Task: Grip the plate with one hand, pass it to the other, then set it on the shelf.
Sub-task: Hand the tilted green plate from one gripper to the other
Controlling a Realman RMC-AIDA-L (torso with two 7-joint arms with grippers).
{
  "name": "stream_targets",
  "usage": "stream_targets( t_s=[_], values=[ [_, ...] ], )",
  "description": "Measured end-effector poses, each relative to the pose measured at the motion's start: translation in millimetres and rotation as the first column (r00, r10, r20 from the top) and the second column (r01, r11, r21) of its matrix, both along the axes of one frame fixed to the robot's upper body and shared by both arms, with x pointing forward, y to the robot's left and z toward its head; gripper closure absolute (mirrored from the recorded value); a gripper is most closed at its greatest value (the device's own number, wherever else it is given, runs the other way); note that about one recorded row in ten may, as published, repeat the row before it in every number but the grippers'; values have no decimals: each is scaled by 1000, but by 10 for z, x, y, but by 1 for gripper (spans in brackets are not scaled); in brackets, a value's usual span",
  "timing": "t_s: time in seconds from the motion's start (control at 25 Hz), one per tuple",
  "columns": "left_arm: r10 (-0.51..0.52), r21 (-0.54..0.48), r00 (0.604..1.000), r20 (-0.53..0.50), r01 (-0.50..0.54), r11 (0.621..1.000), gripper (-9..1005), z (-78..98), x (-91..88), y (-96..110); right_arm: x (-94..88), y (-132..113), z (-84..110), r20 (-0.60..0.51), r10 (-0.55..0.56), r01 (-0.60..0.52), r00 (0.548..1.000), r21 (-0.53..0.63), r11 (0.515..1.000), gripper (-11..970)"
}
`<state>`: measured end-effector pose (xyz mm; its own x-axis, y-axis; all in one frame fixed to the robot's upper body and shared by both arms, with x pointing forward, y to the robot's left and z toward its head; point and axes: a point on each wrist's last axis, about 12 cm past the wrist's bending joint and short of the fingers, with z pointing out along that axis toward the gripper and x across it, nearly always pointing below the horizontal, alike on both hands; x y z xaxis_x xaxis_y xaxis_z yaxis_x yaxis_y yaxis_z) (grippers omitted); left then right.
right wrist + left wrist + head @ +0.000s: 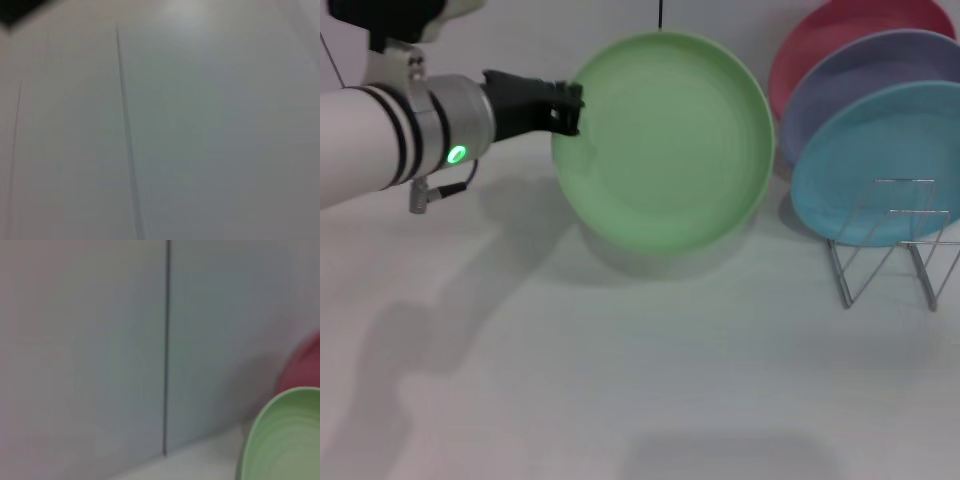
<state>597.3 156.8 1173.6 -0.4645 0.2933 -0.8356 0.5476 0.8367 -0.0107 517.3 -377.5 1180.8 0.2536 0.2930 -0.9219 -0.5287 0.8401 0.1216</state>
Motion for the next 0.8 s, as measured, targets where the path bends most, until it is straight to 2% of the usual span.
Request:
stream_targets(
  t_s=[0.04,0.08,0.12,0.24,0.32,0.52,0.68,0.8],
  values=[
    [23,-24,998,59,-22,999,958,52,-10,62,77,39,78,-77,33,-35,997,-23,999,204],
    [76,-74,982,174,-64,995,958,99,-48,169,227,131,306,-206,79,-94,975,-67,993,204],
    [93,-89,974,204,-76,993,958,94,-67,196,227,131,306,-206,79,-94,975,-67,993,205],
    [123,-116,959,256,-96,989,958,84,-100,240,348,291,505,-341,118,-168,933,-121,978,205],
    [141,-130,949,281,-108,986,958,70,-125,267,437,416,604,-416,105,-189,903,-165,968,204],
    [169,-172,921,350,-114,978,957,29,-226,261,644,724,696,-538,69,-228,840,-234,945,205],
    [182,-197,902,392,-111,974,957,-2,-273,231,829,946,754,-568,23,-231,822,-297,926,205],
    [184,-198,899,398,-111,974,957,-27,-278,223,887,1022,776,-574,25,-242,818,-304,921,204]
  ],
)
